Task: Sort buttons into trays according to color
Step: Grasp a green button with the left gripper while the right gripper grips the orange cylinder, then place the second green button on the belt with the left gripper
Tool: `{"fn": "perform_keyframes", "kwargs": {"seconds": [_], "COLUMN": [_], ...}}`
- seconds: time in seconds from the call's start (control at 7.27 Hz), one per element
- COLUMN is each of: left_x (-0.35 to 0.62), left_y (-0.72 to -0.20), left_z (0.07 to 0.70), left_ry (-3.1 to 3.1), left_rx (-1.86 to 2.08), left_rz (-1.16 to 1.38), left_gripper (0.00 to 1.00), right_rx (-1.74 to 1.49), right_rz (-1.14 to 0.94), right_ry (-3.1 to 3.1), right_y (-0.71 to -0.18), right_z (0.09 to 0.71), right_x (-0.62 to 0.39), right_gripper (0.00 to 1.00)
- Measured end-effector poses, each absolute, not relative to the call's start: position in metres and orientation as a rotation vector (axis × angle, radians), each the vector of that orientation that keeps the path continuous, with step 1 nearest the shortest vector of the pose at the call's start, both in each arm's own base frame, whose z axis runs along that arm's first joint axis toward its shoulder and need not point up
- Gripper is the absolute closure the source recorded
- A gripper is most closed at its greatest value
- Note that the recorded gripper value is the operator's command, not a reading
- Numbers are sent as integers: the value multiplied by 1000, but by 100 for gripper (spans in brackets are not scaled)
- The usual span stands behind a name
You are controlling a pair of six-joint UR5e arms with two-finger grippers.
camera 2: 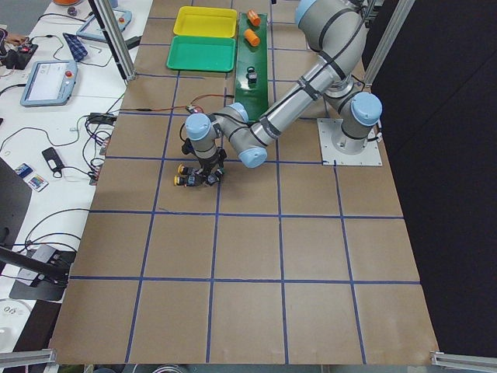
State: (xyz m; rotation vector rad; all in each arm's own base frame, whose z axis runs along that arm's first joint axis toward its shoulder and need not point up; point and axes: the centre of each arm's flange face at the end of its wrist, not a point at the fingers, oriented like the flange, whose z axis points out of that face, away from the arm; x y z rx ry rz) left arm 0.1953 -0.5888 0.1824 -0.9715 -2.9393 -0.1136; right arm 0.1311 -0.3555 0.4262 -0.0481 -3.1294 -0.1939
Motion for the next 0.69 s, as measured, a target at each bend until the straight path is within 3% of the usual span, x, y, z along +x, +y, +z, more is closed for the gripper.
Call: {"fn": "perform_keyframes", "kwargs": {"seconds": [0.14,0.41,0.69], "left_x": [196,192,183], "left_y": [-589,-585,-581], "left_z": [179,176,188], "left_ry": [-2936,-2925,-2922], "left_rx": [-970,-972,-964], "left_rz": [-118,-129,-144], "left_gripper": [17,99,99], "right_rx": [-48,-49,-47], "right_rz": [-194,-197,-196], "right_ry": [-3129,-3129,-3129], "right_y": [-355,-355,-355], "right_z": [426,426,426], "right_x": [131,131,131], "right_gripper": [0,0,0]}}
